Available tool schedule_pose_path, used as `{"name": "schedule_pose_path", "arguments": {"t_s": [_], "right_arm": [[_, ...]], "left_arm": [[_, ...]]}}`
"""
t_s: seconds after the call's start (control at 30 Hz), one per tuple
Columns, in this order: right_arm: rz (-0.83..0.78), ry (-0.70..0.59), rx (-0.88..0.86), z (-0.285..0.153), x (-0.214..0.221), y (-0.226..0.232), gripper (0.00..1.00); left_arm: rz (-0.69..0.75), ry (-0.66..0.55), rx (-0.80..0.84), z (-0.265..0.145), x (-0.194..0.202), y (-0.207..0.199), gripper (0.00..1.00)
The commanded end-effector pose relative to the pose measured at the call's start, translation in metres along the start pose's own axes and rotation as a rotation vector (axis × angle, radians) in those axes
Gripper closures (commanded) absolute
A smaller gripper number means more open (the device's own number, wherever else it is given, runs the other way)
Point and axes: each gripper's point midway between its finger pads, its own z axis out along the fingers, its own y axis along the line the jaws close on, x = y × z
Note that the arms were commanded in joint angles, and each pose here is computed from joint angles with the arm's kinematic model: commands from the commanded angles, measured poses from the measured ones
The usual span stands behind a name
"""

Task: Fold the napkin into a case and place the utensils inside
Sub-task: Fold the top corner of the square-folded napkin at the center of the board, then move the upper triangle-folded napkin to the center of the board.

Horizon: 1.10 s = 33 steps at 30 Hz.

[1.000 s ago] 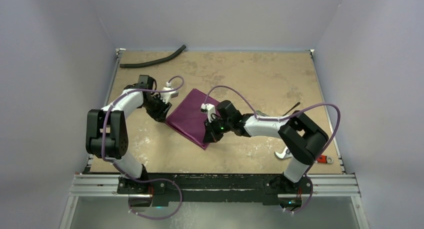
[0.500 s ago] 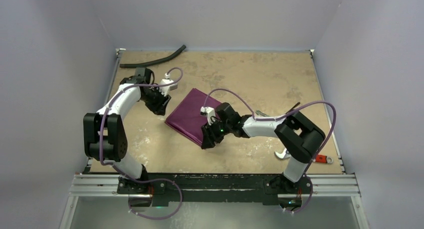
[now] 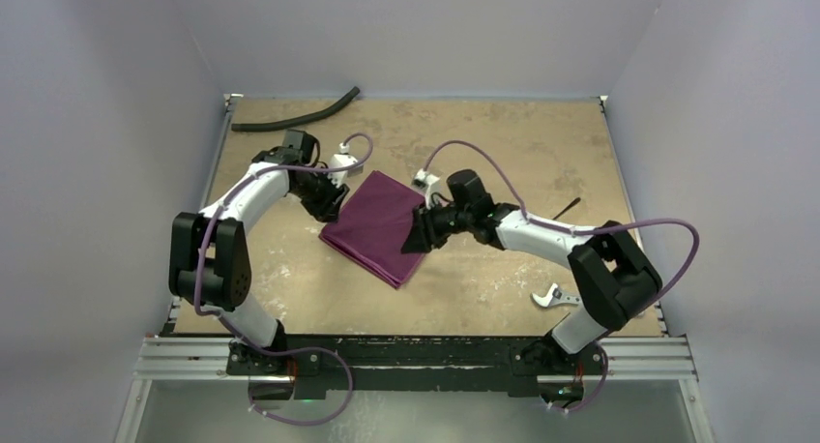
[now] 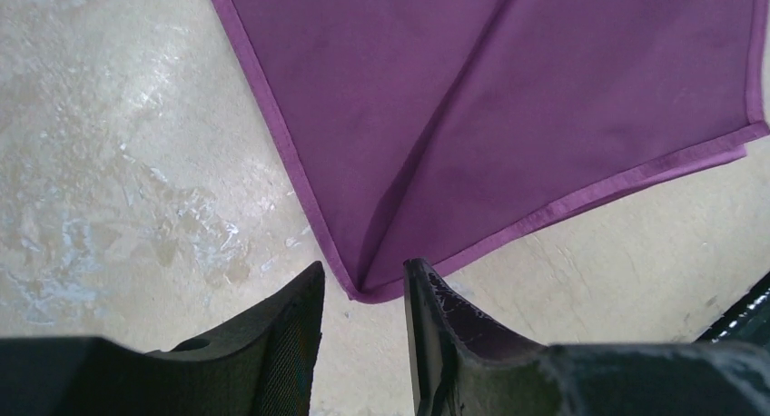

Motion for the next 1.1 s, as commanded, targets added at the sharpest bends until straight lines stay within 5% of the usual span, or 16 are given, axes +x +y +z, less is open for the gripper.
{"name": "schedule_pose_path", "arguments": {"t_s": [0.0, 0.17, 0.37, 0.8, 1.07], "right_arm": [[0.159, -0.136, 0.017, -0.023, -0.039, -0.034, 0.66], [0.282, -0.168, 0.044, -0.021, -0.039, -0.072, 0.88], [0.383, -0.173, 0.051, -0.014, -0.032, -0.111, 0.99], [0.474, -0.148, 0.149, -0.009, -0.013, -0.169, 1.00], [0.376, -0.126, 0.276, -0.018, -0.034, -0.188, 0.98]], "left_arm": [[-0.007, 0.008, -0.043, 0.017, 0.008, 0.012, 0.64], [0.012, 0.052, -0.074, 0.027, 0.028, 0.016, 0.65], [0.019, 0.072, -0.100, 0.032, 0.037, 0.021, 0.66], [0.018, 0.108, -0.105, 0.049, 0.059, 0.020, 0.67], [-0.060, 0.057, 0.010, 0.044, 0.047, -0.006, 0.66]]}}
